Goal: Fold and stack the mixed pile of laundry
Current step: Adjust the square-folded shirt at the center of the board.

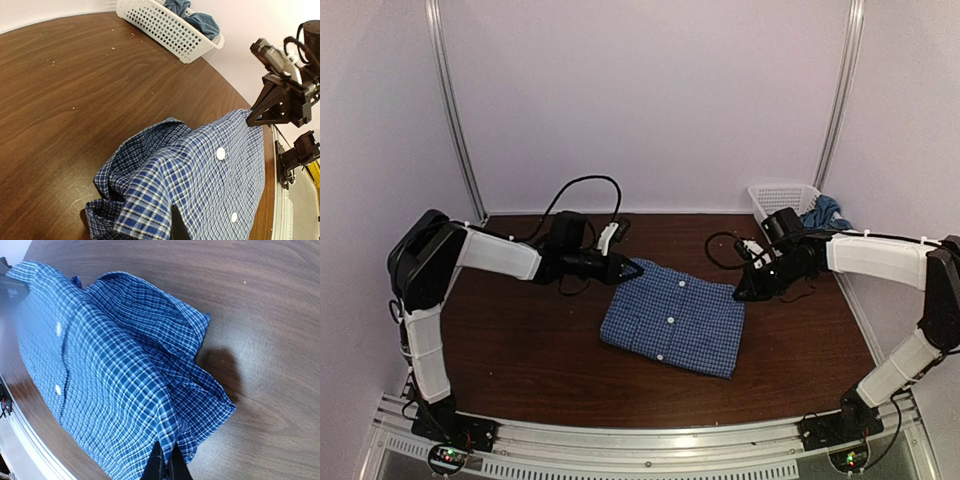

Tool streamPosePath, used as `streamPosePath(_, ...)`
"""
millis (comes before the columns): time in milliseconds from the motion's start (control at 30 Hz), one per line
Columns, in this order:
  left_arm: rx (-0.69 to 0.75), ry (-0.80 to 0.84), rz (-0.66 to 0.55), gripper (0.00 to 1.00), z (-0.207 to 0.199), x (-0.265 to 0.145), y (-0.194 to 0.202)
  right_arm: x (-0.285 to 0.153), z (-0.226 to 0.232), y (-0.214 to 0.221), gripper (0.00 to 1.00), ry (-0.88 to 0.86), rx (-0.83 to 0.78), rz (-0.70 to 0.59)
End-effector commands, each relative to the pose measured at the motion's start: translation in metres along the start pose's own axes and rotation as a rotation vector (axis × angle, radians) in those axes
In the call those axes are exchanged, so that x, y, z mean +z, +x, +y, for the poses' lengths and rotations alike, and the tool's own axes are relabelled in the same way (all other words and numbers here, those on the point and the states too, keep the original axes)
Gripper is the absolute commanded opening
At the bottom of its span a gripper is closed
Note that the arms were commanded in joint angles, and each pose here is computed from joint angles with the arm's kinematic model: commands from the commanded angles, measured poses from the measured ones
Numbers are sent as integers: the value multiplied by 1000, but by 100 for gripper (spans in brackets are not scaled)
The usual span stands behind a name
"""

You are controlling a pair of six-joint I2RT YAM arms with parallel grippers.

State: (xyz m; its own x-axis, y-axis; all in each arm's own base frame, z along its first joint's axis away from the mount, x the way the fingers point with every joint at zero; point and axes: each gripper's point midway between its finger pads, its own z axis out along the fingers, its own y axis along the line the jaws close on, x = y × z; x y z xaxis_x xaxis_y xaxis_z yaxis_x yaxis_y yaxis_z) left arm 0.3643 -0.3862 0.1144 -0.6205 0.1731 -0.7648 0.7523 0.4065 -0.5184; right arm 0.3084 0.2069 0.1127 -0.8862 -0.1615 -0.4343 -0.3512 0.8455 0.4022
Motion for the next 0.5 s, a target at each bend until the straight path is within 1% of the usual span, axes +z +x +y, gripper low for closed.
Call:
streamPosePath(0,56,3,-3,0,0,15,-9,10,-43,25,0,167,72,57)
streamPosePath(67,33,-32,14,0,14,24,0,19,-56,25,0,200,94,50)
streamPosePath(133,8,-89,58,0,34,33,15,28,-72,26,0,264,110,66)
streamPosePath(200,-14,-131,81,0,49,39,26,39,-77,23,0,259,114,63)
streamPosePath(267,-56,-206,100,0,70,39,38,48,-79,19,0,258,115,57)
streamPosePath(333,-108,-243,106,0,86,33,47,56,-87,17,0,283,117,62)
streamPosePath(400,-116,-263,125,0,92,29,55,64,-92,14,0,300,116,65)
streamPosePath(467,-115,-272,147,0,90,23,61,72,-92,10,0,292,110,72)
